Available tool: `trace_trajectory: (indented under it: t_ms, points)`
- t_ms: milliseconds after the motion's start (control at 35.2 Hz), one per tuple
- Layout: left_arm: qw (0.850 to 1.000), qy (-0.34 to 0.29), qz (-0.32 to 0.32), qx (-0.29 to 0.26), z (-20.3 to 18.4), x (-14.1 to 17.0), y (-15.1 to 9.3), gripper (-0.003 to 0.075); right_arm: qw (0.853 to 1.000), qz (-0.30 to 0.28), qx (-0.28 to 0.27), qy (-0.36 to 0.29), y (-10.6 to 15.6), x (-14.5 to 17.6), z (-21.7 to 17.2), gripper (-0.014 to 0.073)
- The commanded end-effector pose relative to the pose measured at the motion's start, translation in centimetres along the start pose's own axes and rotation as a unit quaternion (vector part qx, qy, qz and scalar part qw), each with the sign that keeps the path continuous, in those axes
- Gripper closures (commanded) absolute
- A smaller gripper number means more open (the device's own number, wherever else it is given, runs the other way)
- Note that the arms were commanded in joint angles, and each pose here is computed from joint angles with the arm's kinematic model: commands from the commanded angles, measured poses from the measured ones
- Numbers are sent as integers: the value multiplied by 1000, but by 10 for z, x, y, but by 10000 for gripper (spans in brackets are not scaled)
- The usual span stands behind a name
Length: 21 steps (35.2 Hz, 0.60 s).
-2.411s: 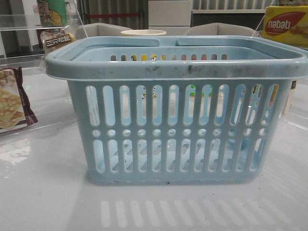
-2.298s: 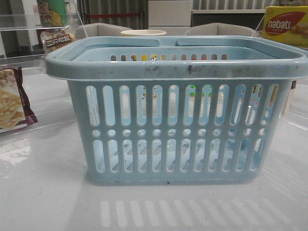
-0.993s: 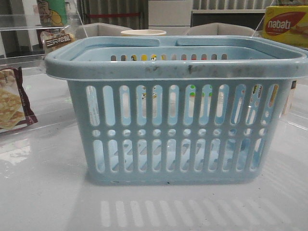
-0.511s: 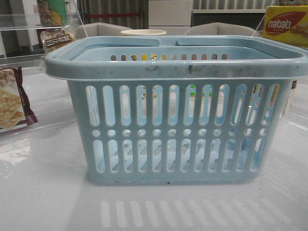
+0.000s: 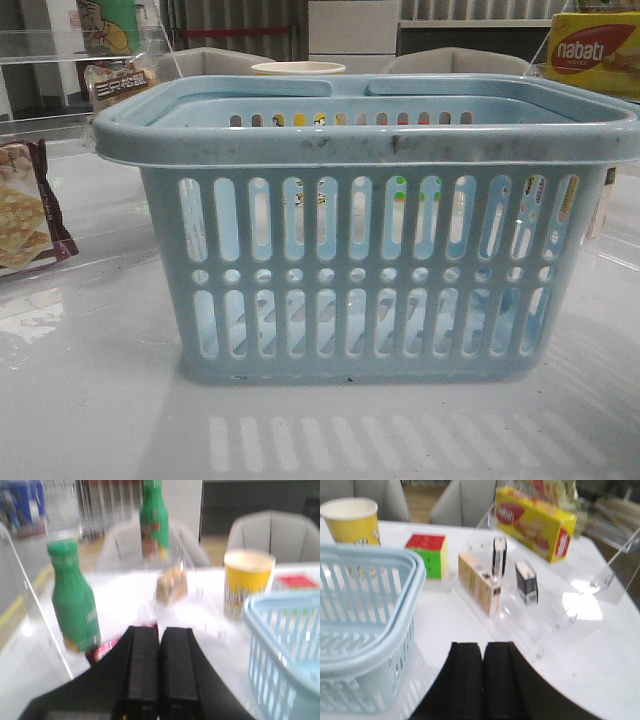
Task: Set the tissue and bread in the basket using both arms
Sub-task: 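Reach the right gripper to the shelf and grasp the black tissue pack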
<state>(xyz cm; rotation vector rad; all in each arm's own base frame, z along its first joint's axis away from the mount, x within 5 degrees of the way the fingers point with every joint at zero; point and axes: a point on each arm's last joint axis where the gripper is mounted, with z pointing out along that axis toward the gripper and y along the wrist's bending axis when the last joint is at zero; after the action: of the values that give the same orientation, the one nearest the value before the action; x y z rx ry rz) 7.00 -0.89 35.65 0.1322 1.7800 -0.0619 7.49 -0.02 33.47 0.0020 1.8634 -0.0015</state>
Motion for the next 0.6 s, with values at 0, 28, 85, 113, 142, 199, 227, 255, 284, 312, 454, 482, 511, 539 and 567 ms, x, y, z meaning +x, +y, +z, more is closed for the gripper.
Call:
trace_trajectory:
  t_ms: [0,28,85,113,142,199,227,255,284,312,454,482,511,539,567]
  points:
    - [999,41,-9,6,17,-2,0,630,999,-8,5,34,-1,-7,15,538]
    - [998,61,-10,7,21,1,0,630,998,-8,5,54,-1,-5,20,538]
    - [996,92,-10,8,31,4,0,630,996,-8,5,87,-1,-2,30,538]
    - [995,98,-10,9,34,5,0,630,995,-8,5,97,-1,-1,33,538]
    - [994,105,-12,10,37,6,0,630,994,-8,4,107,-1,0,36,538]
    - [993,118,-14,11,44,7,0,630,993,-8,4,122,-1,2,43,538]
    - [992,126,-15,12,47,9,0,630,992,-8,4,128,-1,3,45,538]
    - [991,132,-15,12,49,9,0,630,991,-8,4,136,-1,4,48,538]
    - [990,139,-16,12,52,10,0,630,990,-8,4,143,-1,5,51,538]
    - [989,146,-16,12,55,11,0,630,989,-8,4,150,-1,5,54,537]
    - [985,171,-17,13,68,15,0,518,983,-8,4,182,-1,10,69,385]
    - [985,173,-15,13,69,16,0,433,982,-8,4,188,-1,11,72,291]
    - [984,174,-15,13,70,16,0,352,981,-8,4,193,-1,12,74,209]
    - [984,175,-15,13,70,16,0,273,980,-8,4,198,-1,13,76,135]
    - [984,176,-15,13,71,16,0,206,979,-8,4,204,-1,14,79,78]
